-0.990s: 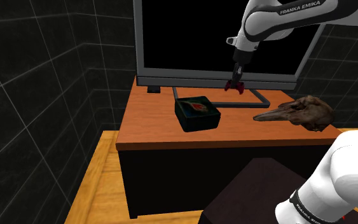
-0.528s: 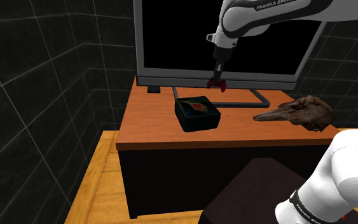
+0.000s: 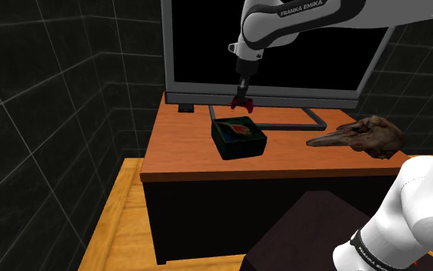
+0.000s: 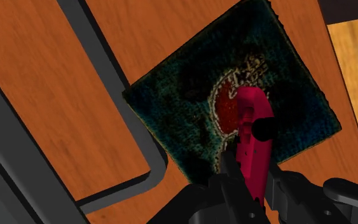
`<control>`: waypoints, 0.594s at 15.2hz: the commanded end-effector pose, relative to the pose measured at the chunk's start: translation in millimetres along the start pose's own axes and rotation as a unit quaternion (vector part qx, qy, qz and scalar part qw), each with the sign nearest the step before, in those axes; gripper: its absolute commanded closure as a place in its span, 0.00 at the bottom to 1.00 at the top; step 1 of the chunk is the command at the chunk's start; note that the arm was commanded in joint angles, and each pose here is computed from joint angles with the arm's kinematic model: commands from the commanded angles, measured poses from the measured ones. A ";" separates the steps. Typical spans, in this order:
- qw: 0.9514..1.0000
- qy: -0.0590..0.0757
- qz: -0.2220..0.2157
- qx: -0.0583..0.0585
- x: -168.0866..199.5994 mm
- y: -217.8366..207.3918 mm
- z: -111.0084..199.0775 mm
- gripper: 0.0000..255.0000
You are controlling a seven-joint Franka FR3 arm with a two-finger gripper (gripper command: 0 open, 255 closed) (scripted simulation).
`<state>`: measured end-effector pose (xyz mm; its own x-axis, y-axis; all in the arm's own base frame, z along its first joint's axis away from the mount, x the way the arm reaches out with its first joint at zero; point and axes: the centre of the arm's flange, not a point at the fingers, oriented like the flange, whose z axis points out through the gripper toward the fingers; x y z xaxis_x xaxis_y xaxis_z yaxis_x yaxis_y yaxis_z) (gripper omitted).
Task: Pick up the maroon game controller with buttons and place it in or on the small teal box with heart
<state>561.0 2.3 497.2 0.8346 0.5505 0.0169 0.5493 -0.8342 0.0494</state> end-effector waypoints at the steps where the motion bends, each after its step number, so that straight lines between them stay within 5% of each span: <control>1: 1.000 0.000 0.000 0.000 0.7 -1.7 10.4 1.00; 9: 1.000 0.000 0.000 0.000 0.0 -3.8 52.5 1.00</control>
<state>560.7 4.6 450.2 0.8349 0.5502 0.0169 0.5489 -0.8344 0.0493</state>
